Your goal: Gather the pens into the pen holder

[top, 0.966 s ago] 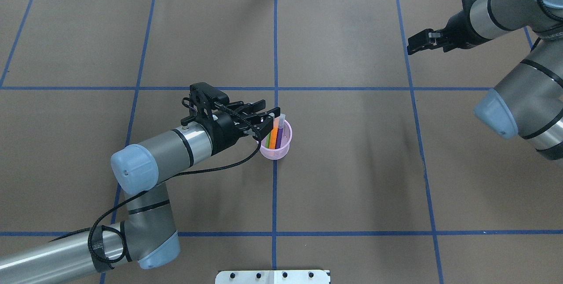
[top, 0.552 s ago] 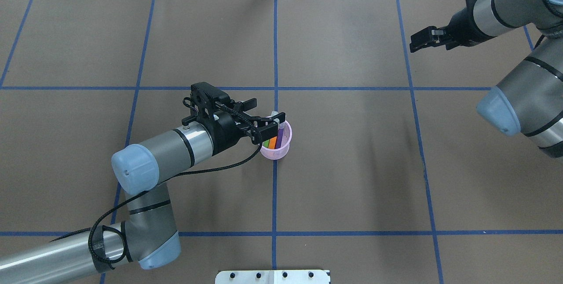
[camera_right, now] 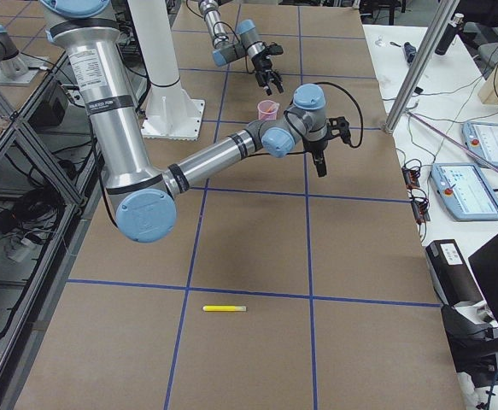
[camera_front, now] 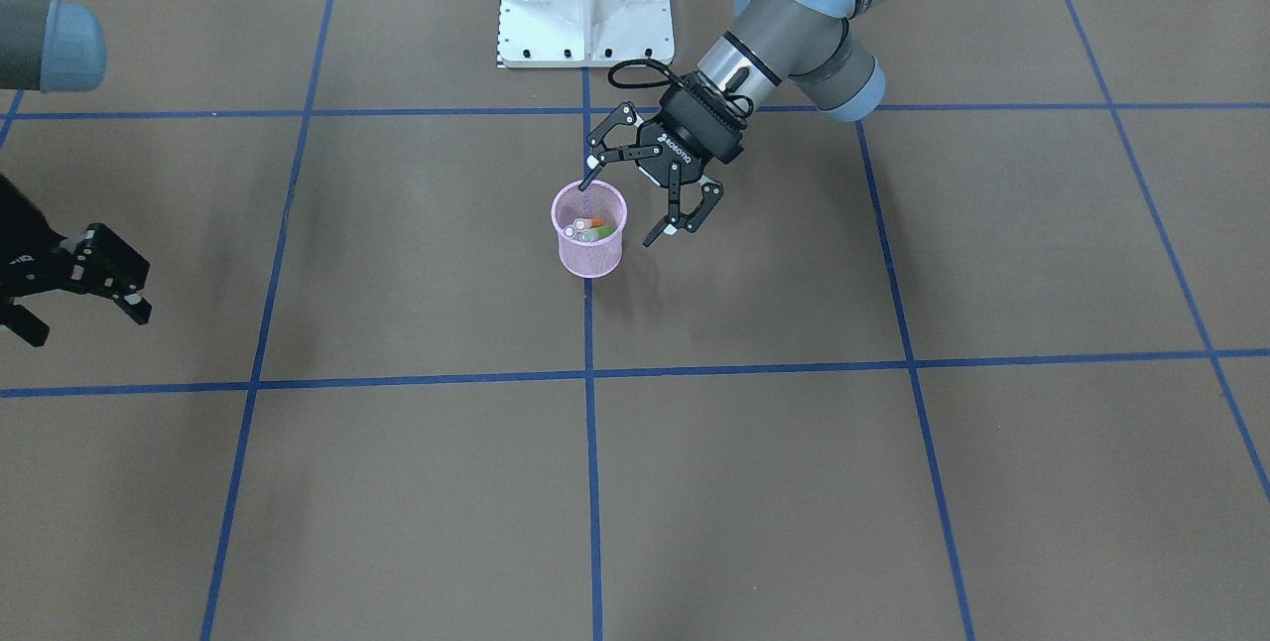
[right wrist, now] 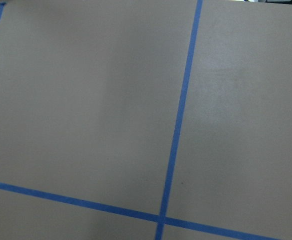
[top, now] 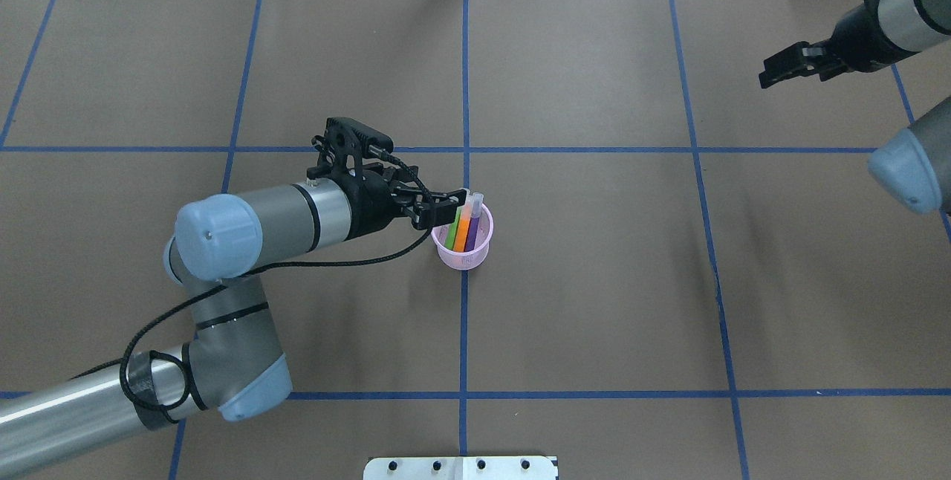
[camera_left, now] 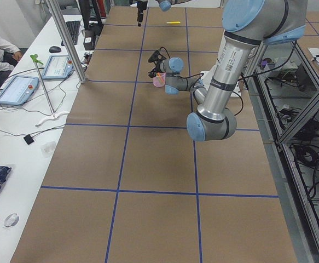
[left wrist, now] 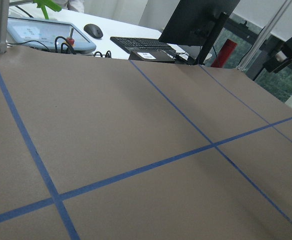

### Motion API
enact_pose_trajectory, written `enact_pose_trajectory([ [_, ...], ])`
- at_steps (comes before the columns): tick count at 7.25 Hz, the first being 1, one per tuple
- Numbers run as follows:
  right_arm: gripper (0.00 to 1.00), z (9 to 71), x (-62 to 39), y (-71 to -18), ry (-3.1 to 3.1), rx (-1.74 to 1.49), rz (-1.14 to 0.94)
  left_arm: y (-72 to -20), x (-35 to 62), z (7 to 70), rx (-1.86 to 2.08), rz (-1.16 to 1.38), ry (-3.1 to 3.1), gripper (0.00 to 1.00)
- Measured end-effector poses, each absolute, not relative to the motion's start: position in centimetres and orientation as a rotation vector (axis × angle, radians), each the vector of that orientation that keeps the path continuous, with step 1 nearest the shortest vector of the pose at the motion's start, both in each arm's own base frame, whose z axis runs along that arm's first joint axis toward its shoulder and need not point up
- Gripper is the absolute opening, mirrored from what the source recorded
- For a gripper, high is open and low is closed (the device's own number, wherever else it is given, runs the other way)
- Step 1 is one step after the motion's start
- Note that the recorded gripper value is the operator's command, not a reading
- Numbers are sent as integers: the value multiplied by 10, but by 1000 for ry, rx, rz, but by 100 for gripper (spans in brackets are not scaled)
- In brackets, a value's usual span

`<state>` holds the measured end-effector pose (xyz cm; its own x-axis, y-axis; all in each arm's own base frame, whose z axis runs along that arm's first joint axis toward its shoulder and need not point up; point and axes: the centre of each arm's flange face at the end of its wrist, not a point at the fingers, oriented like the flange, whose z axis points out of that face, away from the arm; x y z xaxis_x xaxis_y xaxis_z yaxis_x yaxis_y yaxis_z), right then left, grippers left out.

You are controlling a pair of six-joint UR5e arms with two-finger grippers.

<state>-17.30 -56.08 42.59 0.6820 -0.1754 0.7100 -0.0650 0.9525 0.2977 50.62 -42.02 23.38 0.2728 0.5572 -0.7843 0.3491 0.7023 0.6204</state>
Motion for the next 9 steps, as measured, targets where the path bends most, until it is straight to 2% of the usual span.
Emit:
enact_pose_trajectory([
  [2,100,513,-114,-537,-742,274,-133,-478,453,245,650,250,1280,100],
  [4,100,593,-65,-487,-684,226,-194,-527,384,254,505,256,1256,100],
  [7,98,720,-27,-397,-675,224,-190,-543,354,260,465,245,1257,100],
  [9,95,778,-16,-358,-718,258,-81,-541,351,257,471,247,1261,100],
])
